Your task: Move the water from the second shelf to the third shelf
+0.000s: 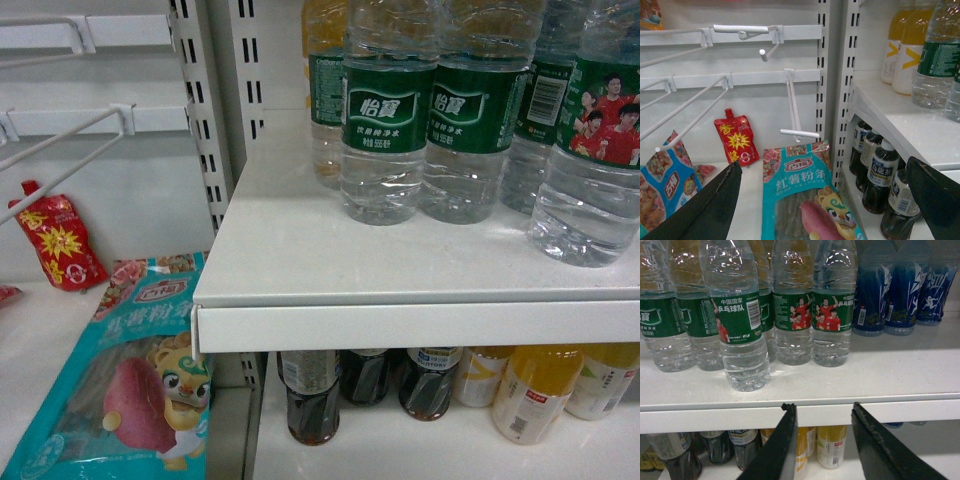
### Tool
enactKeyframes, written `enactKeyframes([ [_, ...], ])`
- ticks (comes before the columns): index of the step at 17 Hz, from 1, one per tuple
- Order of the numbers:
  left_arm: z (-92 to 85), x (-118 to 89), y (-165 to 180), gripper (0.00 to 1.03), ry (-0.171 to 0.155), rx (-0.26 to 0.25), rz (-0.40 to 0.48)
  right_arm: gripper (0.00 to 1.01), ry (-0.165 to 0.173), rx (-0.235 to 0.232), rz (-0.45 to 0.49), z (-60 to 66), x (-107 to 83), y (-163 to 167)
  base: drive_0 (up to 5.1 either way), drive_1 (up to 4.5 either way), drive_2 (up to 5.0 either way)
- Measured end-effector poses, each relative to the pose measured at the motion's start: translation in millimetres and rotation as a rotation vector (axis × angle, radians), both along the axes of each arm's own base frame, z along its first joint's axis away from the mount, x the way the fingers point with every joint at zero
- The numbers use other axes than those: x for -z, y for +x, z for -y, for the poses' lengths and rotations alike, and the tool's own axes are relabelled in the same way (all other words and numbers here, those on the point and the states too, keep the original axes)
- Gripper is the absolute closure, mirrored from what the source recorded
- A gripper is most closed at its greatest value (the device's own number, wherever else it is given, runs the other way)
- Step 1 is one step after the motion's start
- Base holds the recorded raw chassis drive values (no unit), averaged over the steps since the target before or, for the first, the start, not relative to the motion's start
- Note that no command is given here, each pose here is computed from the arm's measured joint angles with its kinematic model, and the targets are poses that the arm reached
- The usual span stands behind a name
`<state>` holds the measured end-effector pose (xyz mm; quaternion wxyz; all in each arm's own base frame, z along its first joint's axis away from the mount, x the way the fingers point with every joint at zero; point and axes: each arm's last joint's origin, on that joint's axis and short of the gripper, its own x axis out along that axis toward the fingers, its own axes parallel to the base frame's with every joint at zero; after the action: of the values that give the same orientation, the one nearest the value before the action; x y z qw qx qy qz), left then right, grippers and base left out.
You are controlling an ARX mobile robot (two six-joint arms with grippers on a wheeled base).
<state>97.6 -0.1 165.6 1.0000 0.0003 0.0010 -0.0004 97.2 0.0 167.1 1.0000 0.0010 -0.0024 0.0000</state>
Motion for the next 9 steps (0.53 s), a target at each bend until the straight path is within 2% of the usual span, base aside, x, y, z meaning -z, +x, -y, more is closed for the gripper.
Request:
enactKeyframes([
  [7,0.0,0.0,0.0,0.05,0.000,0.000,0.000,0.01,0.000,0.000,0.000,0.0,0.0,0.0,0.0,0.00,0.0],
  [9,0.0,0.0,0.0,0.05,0.000,0.000,0.000,0.04,0.000,0.000,0.000,0.0,0.0,0.0,0.0,0.00,0.0],
])
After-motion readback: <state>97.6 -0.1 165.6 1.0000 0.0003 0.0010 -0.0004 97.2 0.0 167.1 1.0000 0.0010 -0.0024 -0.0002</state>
